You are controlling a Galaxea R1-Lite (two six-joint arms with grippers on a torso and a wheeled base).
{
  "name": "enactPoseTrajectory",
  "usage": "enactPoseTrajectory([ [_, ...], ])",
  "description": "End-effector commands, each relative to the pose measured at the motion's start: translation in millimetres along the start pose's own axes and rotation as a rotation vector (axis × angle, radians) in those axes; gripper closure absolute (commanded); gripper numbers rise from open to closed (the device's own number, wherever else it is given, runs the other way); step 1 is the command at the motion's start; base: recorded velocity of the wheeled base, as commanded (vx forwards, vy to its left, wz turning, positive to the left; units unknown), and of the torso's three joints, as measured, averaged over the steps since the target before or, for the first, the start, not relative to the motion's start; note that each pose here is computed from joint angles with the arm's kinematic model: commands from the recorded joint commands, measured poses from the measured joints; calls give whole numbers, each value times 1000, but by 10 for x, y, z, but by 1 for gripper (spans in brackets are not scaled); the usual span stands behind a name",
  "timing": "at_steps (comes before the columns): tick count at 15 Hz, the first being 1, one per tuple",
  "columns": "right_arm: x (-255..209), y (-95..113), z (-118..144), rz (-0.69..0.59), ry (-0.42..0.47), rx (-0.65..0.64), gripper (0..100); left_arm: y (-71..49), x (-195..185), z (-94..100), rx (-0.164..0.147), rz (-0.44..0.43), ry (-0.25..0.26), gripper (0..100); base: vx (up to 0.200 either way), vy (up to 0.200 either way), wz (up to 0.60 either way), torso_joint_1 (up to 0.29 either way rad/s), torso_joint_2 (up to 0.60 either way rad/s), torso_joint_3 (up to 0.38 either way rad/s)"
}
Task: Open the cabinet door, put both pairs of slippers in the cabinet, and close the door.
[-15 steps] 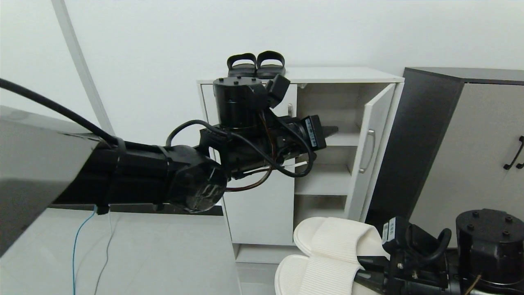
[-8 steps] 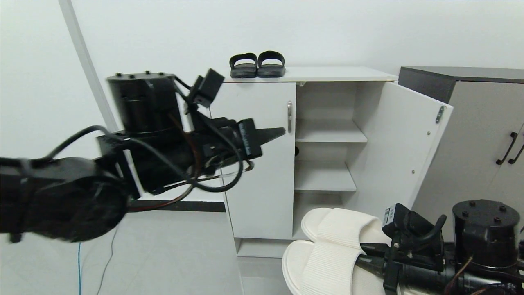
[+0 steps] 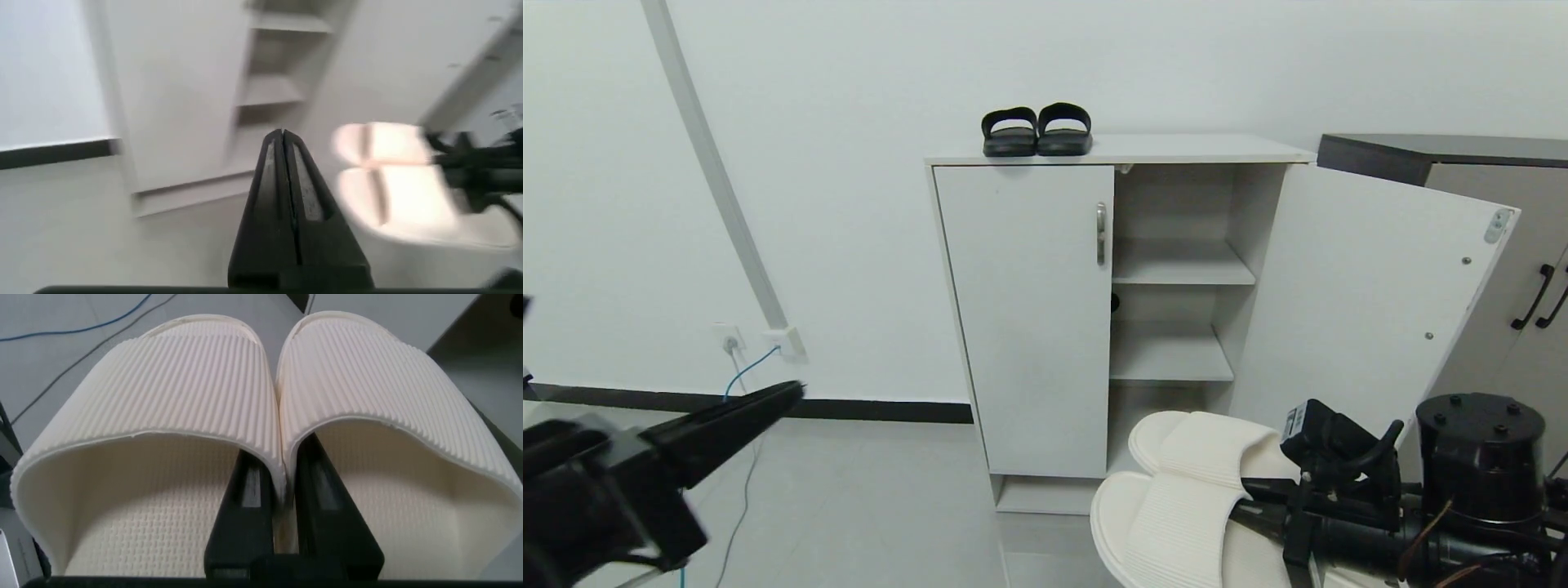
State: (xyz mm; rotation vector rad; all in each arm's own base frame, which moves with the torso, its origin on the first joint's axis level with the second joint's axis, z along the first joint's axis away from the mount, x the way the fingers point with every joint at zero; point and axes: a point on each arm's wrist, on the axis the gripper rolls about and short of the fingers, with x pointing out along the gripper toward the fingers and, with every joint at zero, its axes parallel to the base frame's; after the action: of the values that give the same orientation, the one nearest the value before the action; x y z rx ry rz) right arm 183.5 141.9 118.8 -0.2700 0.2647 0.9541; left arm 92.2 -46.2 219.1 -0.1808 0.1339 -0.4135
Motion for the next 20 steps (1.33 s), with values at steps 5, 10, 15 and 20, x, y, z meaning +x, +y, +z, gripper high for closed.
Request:
enactPoseTrajectory([
  [5, -17, 6, 1, 0, -3, -3, 100, 266, -975, -894, 90, 607, -197, 100, 0, 0, 0, 0, 0, 0],
  [10, -16, 10, 2, 2, -3, -4, 100, 284, -1113, -1453, 116, 593, -211, 100, 0, 0, 0, 0, 0, 0],
  [15, -1, 15, 8, 5, -3, -5, 100, 258, -1098, -1526, 199, 403, -125, 100, 0, 0, 0, 0, 0, 0],
  [20, 200, 105, 130, -101, -2, 107, 100, 256, -1098, -1527, 201, 394, -125, 100, 0, 0, 0, 0, 0, 0],
])
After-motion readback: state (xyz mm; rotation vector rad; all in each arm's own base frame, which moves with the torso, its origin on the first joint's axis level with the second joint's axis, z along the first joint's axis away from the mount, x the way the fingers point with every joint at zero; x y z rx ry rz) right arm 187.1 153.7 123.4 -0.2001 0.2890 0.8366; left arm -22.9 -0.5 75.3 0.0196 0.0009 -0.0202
